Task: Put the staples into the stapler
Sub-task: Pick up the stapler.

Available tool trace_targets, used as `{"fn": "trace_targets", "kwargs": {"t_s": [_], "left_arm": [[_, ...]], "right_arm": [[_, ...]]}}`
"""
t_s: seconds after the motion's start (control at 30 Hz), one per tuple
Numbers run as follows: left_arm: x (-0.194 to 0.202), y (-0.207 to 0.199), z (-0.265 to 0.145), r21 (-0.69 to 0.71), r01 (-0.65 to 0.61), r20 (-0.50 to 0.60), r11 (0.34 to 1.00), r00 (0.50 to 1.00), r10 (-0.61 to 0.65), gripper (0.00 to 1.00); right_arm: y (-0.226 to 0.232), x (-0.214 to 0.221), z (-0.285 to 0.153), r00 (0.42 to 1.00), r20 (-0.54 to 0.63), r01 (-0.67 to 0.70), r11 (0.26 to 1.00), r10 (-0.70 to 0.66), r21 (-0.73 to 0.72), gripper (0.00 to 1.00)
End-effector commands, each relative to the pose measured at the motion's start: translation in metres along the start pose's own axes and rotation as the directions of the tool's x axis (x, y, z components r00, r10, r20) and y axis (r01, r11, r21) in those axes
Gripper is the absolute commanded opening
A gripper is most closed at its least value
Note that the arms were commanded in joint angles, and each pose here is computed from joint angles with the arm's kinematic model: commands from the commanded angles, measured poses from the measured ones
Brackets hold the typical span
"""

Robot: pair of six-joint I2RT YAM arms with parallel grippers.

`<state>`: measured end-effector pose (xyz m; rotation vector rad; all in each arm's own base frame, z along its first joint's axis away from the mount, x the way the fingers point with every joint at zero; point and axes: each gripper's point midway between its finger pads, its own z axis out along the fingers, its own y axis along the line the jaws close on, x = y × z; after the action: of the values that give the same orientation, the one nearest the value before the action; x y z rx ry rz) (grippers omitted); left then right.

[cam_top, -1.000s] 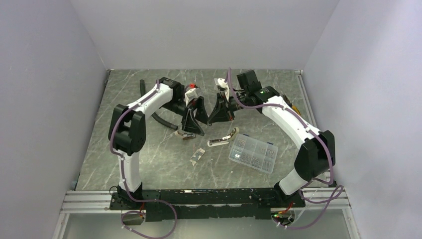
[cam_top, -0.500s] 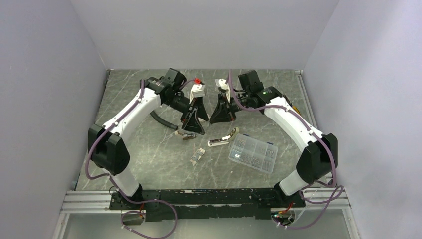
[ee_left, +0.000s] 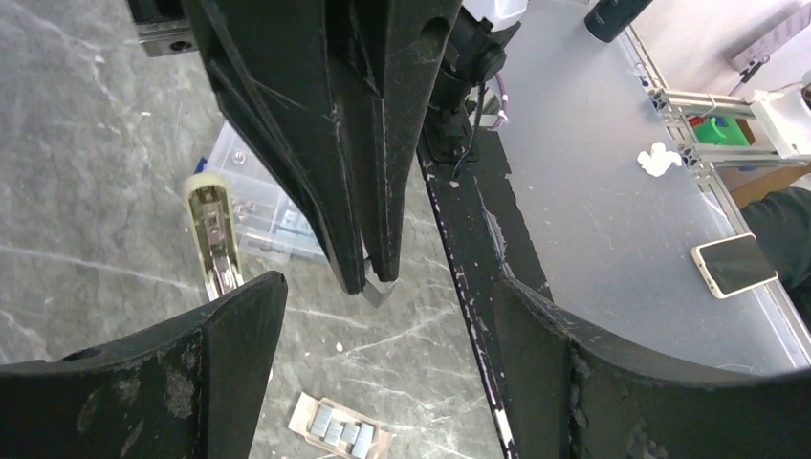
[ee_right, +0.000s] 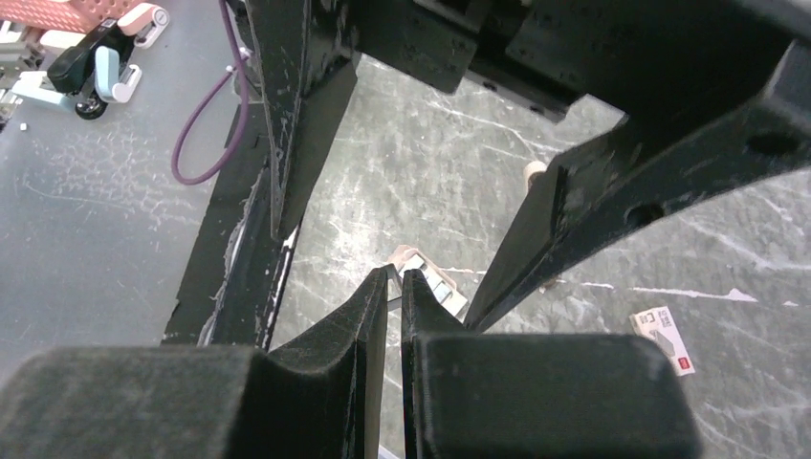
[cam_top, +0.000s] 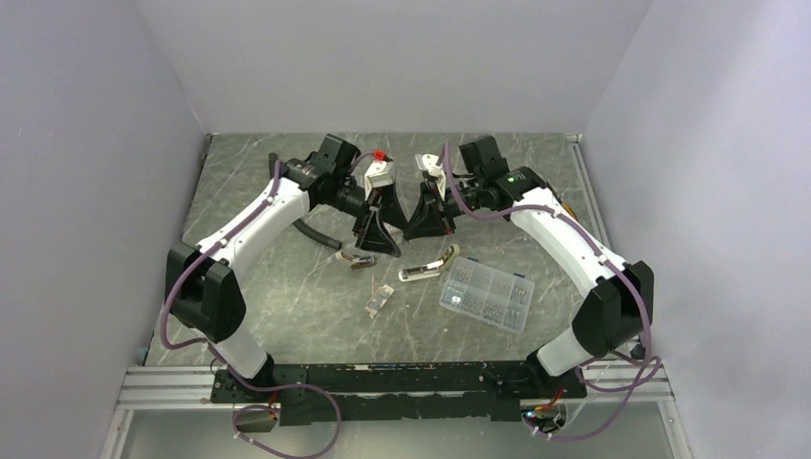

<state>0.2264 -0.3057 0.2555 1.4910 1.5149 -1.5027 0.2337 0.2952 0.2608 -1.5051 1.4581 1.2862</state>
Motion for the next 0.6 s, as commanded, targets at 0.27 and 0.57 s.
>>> {"fn": "trace_targets", "kwargs": {"t_s": [0.27, 0.57], "left_arm": [[-0.028, -0.032, 0.013, 0.126, -0.092, 0.084, 0.988, 0.993, 0.082, 0.77], [-0.026, -0.041, 0.011, 0.137, -0.128, 0.091, 0.982, 0.989, 0.117, 0.66]], "right_arm": [[0.028, -0.047, -0.013, 0.98, 0.082, 0.187, 0.982, -0.183, -0.036, 0.02], [0.032, -0.047, -0.014, 0.979, 0.088, 0.186, 0.982, -0.182, -0.042, 0.02]]}}
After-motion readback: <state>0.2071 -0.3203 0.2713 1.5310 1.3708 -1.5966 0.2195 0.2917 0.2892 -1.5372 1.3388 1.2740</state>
